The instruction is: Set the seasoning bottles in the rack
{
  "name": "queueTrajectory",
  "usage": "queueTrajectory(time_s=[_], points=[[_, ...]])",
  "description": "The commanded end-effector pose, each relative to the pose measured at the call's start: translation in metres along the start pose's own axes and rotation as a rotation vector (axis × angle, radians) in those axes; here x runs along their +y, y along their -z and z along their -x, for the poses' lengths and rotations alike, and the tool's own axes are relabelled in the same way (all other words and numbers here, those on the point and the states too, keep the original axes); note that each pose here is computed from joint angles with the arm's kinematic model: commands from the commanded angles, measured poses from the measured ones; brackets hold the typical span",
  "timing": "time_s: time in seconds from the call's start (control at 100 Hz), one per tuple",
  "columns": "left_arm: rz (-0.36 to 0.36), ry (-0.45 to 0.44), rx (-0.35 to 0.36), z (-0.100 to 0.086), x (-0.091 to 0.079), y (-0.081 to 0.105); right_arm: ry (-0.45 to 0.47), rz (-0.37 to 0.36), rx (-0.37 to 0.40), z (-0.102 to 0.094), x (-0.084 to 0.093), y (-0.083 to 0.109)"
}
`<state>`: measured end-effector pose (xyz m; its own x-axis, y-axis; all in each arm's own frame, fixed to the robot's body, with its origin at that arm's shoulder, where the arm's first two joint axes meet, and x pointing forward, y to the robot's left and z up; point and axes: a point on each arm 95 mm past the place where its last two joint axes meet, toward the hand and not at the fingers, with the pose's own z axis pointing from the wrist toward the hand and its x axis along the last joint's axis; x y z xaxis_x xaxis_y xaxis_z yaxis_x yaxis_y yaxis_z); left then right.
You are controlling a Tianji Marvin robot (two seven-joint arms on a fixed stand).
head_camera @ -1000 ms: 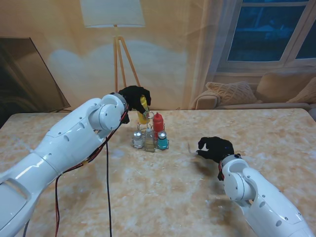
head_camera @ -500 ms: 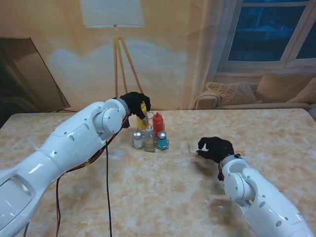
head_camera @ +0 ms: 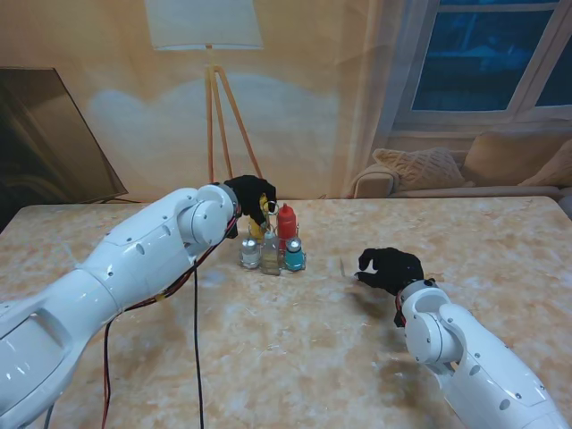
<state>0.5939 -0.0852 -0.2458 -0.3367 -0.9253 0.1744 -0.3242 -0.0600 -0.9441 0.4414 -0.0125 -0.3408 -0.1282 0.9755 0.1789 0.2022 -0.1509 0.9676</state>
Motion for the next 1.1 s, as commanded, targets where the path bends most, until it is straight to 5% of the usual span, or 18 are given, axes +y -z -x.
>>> queueTrajectory(time_s=[0.0,1.09], points=[[0.022,0.006,0.009,-0.004,0.003,-0.002,-0.004,-0.019,0.006,-0.003,-0.005,0.002],[0.034,0.012,0.053,-0.001,0.001,0.009,0.004,-0.019,0.006,-0.002,-0.005,0.003]])
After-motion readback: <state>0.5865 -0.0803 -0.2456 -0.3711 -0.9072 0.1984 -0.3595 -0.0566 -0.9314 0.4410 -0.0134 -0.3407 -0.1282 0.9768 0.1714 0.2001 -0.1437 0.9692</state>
